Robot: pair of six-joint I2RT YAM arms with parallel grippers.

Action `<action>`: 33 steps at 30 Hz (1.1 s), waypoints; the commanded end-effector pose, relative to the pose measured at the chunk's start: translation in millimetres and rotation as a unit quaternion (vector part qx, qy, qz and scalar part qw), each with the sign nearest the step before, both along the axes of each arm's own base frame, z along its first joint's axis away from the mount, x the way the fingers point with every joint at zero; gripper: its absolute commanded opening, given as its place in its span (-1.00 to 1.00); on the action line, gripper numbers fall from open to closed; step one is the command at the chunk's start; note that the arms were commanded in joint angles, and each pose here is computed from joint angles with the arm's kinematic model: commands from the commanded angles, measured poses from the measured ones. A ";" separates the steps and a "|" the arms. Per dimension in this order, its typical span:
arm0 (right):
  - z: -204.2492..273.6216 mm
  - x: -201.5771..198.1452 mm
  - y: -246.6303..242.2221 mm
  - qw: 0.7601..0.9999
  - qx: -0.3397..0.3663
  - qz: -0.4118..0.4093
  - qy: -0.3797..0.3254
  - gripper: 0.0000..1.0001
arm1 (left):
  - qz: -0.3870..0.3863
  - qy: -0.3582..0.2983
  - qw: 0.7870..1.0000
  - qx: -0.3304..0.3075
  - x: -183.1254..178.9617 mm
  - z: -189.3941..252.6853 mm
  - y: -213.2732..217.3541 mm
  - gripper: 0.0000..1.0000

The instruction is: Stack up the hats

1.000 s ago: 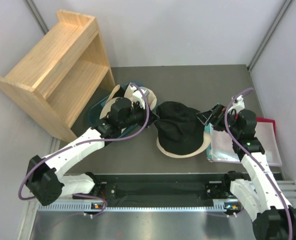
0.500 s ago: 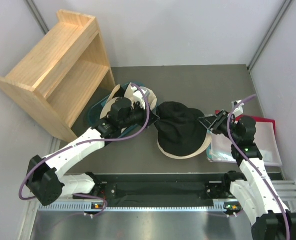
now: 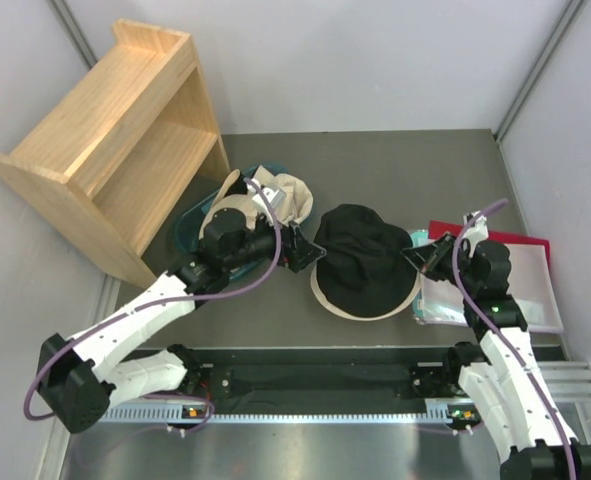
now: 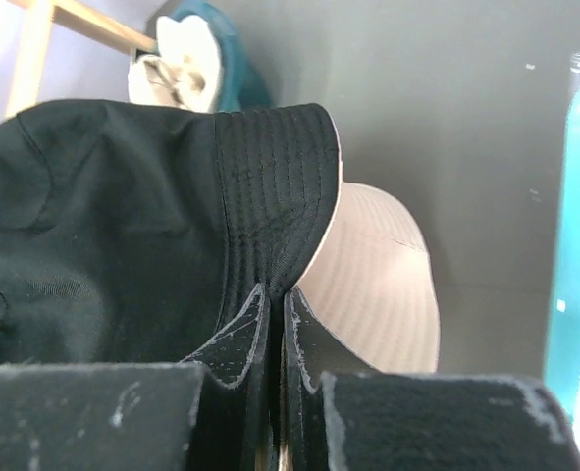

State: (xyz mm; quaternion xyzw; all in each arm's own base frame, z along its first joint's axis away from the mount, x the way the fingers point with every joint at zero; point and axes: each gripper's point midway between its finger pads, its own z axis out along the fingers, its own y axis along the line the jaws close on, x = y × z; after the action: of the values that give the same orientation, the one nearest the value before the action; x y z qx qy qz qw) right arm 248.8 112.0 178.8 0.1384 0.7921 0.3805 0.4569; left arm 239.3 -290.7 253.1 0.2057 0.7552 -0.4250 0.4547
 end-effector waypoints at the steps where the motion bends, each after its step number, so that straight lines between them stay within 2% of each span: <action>1: -20.1 -5.5 -15.8 0.998 -0.043 -0.030 0.020 -1.00 | -0.050 -0.010 0.997 -0.058 -23.2 9.0 -7.1 0.87; 6: -33.9 -9.9 -20.4 0.997 -0.058 -0.037 0.037 -1.00 | -0.084 0.015 0.993 -0.081 -40.8 -13.7 -14.8 0.88; 15: -39.2 -15.3 -28.0 0.995 -0.080 -0.049 0.045 -1.00 | -0.106 0.056 0.990 -0.074 -55.5 -50.2 -38.4 0.86; 26: -53.4 -21.9 -30.8 0.992 -0.100 -0.052 0.059 -0.99 | -0.076 0.122 0.989 0.026 -61.8 -126.2 -57.2 0.82; 29: -54.5 -22.1 -31.6 0.991 -0.106 -0.052 0.059 -0.82 | -0.070 0.127 0.989 0.041 -60.3 -133.5 -60.7 0.82; 32: -47.1 -21.7 -32.4 0.991 -0.109 -0.052 0.050 -0.52 | -0.061 0.108 0.991 0.039 -54.4 -121.5 -60.4 0.83; 33: -44.1 -21.3 -34.5 0.991 -0.116 -0.055 0.046 -0.23 | -0.047 0.104 0.992 0.048 -51.7 -117.8 -54.7 0.84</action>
State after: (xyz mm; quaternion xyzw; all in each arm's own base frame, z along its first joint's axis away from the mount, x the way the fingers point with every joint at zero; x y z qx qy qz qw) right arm 229.7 85.7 135.9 0.1539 0.8345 0.2840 0.4464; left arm 171.7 -345.5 110.7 0.2214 0.8128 -0.4480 0.2993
